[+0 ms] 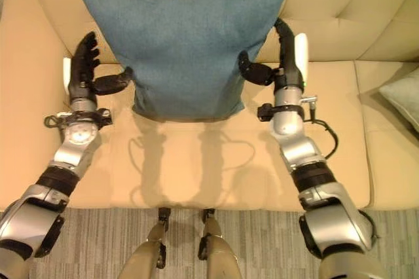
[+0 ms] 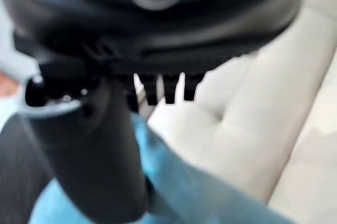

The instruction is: Pick up all the scattered cushions and arrange them neatly on the sofa.

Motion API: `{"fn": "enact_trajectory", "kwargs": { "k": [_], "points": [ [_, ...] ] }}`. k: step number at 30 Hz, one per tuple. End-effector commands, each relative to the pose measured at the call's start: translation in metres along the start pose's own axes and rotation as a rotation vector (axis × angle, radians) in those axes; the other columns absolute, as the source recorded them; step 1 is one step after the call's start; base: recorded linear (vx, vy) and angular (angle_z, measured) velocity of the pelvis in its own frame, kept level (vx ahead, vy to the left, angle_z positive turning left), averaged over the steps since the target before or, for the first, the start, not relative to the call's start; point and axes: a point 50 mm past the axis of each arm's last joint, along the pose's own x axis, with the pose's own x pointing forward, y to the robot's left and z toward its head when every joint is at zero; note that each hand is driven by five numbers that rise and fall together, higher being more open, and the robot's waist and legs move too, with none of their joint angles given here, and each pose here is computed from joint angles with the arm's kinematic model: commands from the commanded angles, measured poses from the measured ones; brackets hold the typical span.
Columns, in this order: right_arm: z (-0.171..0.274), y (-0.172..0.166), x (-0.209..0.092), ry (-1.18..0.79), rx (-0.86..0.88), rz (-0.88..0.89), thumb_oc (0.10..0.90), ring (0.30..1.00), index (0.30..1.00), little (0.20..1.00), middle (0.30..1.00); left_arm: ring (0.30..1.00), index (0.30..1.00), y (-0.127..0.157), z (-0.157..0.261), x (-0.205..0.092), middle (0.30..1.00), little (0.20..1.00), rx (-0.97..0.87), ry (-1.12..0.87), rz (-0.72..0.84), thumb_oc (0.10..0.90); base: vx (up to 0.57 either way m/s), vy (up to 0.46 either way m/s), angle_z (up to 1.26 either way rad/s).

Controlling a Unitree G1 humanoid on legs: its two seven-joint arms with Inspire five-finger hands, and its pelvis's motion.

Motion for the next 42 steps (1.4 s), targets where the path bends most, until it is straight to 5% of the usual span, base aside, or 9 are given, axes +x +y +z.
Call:
{"fn": "enact_trajectory", "kwargs": {
  "k": [1,14,27,42],
  "points": [
    [0.004,-0.014,-0.006,-0.066,0.072,-0.043,0.8,0.9,0.9,0.9,0.9,0.9,0.9,0.012,0.018,0.0,0.9,0.9,-0.007,-0.137,-0.012,0.8,0.06,-0.018,0.03],
    [-0.077,0.009,-0.134,0.275,0.085,0.184,0.8,0.9,0.9,0.9,0.9,0.9,0.9,-0.002,-0.076,-0.128,0.9,0.9,-0.154,0.248,-0.163,0.8,0.01,-0.02,0.02],
    [-0.156,0.0,-0.261,0.775,-0.19,0.443,0.8,0.9,0.9,0.9,0.9,0.9,0.9,0.062,-0.18,-0.272,0.9,0.9,0.272,0.935,-0.276,0.8,0.01,-0.047,-0.04],
    [-0.188,-0.008,-0.308,1.06,-0.308,0.517,0.8,0.9,0.9,0.9,0.9,0.9,0.9,0.072,-0.202,-0.302,0.9,0.9,0.406,1.138,-0.273,0.8,-0.15,0.008,0.05]
  ]
}}
